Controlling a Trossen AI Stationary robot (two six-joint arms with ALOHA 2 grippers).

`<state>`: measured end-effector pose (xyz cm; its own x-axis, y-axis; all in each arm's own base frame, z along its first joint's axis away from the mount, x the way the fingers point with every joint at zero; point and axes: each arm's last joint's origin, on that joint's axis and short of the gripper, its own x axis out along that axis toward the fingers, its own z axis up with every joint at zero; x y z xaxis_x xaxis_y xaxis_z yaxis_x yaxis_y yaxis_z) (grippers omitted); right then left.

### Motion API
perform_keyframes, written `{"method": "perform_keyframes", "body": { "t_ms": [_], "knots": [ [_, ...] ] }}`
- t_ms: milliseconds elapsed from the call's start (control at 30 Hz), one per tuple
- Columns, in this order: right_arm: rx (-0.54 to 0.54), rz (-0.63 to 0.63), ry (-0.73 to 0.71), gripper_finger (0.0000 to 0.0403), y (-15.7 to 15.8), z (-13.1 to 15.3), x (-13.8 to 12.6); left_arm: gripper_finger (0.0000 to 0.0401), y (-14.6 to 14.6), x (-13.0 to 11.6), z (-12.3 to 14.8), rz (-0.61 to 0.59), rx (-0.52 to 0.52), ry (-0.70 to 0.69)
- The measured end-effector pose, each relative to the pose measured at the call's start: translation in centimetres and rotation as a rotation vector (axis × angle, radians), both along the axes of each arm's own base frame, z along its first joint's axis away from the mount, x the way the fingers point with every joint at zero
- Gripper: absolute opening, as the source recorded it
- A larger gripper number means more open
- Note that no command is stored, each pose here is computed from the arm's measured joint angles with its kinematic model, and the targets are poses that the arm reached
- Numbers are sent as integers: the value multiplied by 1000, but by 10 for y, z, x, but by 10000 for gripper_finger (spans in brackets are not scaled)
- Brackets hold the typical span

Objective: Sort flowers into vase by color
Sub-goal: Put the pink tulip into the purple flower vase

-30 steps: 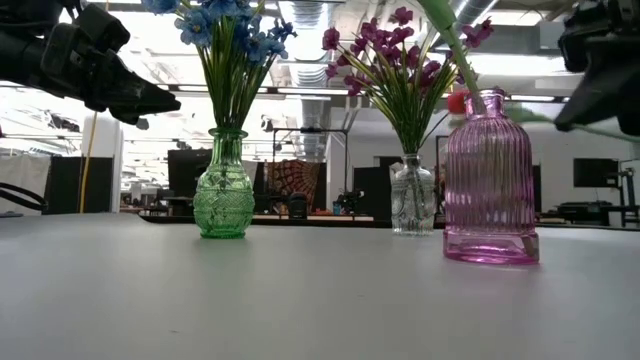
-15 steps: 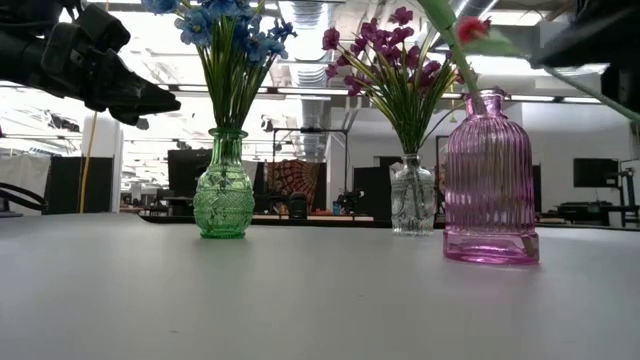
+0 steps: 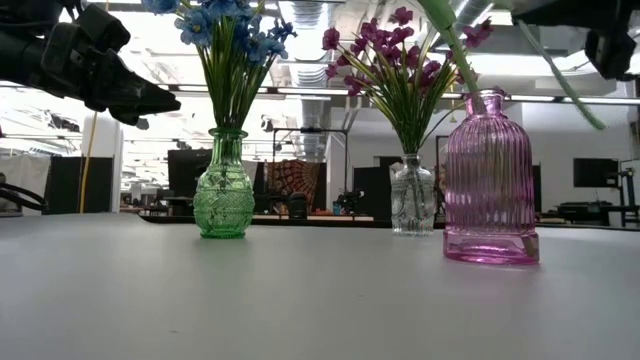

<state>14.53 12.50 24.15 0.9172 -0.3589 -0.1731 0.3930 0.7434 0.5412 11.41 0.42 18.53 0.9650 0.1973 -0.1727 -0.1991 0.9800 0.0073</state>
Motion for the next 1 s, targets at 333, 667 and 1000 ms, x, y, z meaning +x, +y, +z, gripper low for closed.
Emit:
{"method": "perform_keyframes", "body": {
  "t_ms": [333,667,1000],
  "knots": [
    [-144,-7,-71,21,4,23,5,110,0,0,0,0,0,0],
    [-299,4,-108,21,2,41,15,110,0,0,0,0,0,0],
    [-390,64,-127,21,3,35,39,110,0,0,0,0,0,0]
  ]
}}
